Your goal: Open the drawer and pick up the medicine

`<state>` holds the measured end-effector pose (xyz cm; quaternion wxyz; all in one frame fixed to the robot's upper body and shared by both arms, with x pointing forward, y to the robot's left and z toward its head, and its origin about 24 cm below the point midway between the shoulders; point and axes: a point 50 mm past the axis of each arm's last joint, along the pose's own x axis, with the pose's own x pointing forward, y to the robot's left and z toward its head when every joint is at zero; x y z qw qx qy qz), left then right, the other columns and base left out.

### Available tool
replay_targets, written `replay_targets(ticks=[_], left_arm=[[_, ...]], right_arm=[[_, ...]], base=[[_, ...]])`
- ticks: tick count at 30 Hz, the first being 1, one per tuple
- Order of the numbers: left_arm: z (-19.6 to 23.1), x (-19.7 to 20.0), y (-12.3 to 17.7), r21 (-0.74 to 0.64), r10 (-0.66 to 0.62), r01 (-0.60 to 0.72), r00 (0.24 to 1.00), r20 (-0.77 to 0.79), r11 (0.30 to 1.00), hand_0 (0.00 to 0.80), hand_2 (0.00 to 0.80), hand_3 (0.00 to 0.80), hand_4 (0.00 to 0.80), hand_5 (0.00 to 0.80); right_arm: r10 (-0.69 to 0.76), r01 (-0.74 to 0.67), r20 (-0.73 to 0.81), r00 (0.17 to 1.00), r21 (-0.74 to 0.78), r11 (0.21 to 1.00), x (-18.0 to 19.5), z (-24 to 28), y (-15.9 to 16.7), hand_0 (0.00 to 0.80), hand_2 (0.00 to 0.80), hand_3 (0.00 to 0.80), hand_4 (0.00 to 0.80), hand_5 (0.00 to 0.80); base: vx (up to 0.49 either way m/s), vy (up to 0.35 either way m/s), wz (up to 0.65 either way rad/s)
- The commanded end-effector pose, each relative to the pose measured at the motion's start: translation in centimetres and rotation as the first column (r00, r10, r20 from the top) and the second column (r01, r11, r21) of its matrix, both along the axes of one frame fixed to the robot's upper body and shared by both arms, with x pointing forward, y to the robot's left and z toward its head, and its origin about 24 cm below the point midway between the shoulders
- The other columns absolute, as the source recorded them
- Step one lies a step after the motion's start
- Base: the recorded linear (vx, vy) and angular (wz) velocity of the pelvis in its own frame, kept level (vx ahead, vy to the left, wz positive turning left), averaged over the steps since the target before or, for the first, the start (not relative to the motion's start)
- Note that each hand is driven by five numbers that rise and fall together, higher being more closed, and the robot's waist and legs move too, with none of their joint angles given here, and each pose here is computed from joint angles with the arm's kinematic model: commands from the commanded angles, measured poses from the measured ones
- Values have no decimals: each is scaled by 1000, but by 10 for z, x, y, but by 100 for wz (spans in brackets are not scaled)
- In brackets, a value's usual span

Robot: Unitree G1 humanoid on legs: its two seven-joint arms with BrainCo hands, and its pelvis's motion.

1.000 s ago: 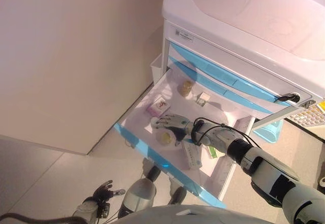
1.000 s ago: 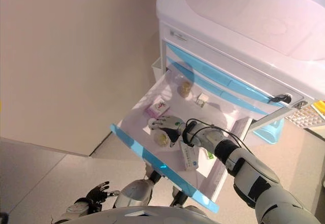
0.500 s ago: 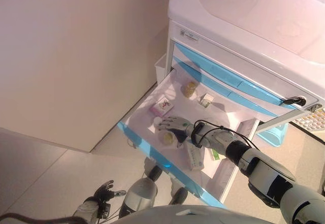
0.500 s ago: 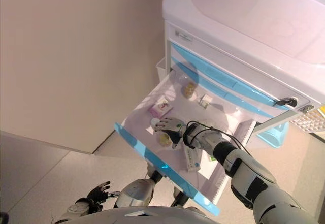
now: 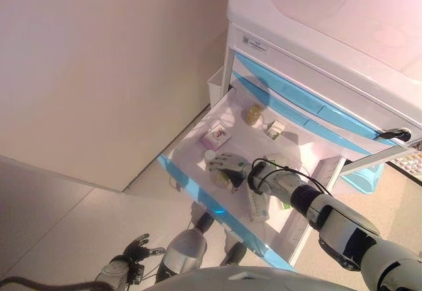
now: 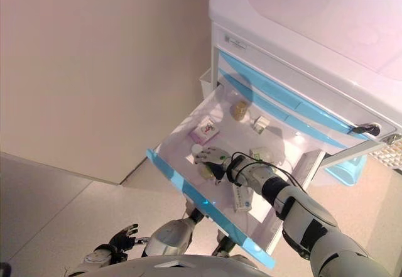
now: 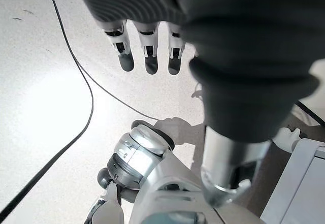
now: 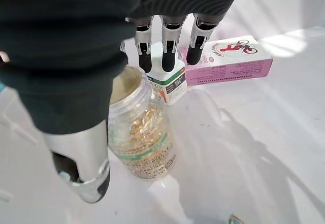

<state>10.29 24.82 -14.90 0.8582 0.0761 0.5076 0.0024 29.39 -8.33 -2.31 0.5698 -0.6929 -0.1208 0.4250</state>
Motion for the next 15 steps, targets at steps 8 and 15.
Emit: replay_targets(ticks=[8, 15], left_arm=[[3, 6, 5, 26, -56, 56, 998, 8, 998, 0, 0, 0, 0, 0], [2, 5, 5, 28, -56, 55, 998, 4, 998, 0, 0, 0, 0, 0]], right_arm=[[29, -35, 85, 996, 68, 997, 6, 13, 20, 0, 0, 0, 0, 0], [9, -14, 85, 996, 59, 998, 7, 11, 18, 0, 0, 0, 0, 0]], base=[[0, 0, 0], [5, 0, 0]])
